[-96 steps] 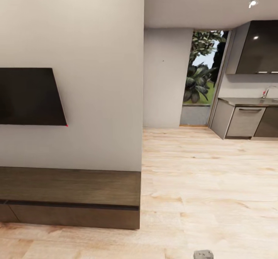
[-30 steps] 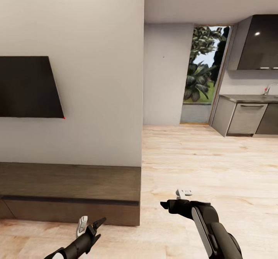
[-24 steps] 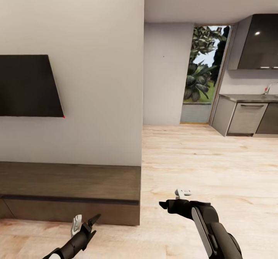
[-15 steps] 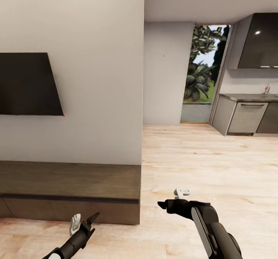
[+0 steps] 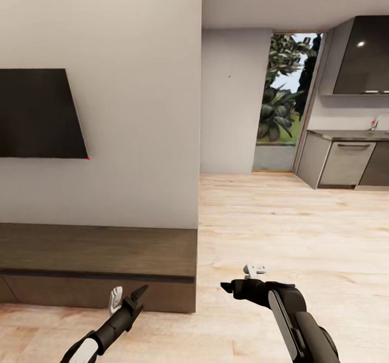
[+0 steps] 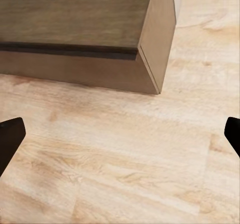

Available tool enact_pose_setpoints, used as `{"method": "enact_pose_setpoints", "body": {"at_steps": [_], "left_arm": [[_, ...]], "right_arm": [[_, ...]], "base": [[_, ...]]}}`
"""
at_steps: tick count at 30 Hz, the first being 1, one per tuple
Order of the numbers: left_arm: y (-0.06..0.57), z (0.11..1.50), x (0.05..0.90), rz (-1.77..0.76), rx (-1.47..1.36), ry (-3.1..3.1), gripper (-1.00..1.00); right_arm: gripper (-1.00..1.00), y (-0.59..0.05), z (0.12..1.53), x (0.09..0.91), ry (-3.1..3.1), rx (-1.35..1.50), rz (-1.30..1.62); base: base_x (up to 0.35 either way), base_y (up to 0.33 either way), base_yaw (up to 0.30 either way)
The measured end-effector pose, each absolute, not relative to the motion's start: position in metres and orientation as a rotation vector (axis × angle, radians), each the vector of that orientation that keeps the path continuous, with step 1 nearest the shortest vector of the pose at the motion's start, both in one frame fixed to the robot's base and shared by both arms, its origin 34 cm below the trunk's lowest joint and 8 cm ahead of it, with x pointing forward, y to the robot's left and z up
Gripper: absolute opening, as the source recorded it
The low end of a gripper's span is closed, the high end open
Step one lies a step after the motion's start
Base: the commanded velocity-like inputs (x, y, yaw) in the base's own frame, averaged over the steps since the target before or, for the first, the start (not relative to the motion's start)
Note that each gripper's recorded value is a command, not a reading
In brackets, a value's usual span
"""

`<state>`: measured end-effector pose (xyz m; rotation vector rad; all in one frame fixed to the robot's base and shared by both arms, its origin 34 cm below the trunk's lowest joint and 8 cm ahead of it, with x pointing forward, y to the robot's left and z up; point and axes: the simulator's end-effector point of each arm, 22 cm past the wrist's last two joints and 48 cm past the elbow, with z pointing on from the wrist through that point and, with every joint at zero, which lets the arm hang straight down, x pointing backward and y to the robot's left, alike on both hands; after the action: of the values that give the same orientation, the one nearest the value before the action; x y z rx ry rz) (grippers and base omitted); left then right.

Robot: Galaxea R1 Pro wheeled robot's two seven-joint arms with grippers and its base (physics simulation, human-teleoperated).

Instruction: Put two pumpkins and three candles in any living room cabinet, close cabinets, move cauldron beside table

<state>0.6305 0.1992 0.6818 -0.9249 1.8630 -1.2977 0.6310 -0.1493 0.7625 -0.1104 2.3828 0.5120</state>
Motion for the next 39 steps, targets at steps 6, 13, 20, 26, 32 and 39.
{"method": "enact_pose_setpoints", "body": {"at_steps": [6, 13, 20, 26, 32, 39], "left_arm": [[0.191, 0.675, 0.628, -1.361, -0.939, 1.869, 1.0], [0.189, 0.675, 0.633, -1.405, -0.922, 1.834, 1.0], [0.188, 0.668, 0.635, -1.416, -0.915, 1.817, 1.0], [0.189, 0.659, 0.635, -1.416, -0.904, 1.808, 1.0], [0.182, 0.653, 0.636, -1.425, -0.887, 1.799, 1.0], [0.171, 0.645, 0.638, -1.438, -0.872, 1.793, 1.0]], "right_arm": [[1.0, -0.146, 0.753, 0.63, 2.378, -0.116, 0.525], [1.0, -0.143, 0.742, 0.628, 2.376, -0.124, 0.546], [1.0, -0.13, 0.735, 0.623, 2.358, -0.158, 0.624], [1.0, -0.13, 0.724, 0.623, 2.353, -0.162, 0.626], [1.0, -0.131, 0.715, 0.622, 2.352, -0.16, 0.627], [1.0, -0.133, 0.709, 0.623, 2.335, -0.162, 0.618]], "base": [[0.0, 0.0, 0.0], [0.0, 0.0, 0.0], [0.0, 0.0, 0.0], [0.0, 0.0, 0.0], [0.0, 0.0, 0.0], [0.0, 0.0, 0.0]]}}
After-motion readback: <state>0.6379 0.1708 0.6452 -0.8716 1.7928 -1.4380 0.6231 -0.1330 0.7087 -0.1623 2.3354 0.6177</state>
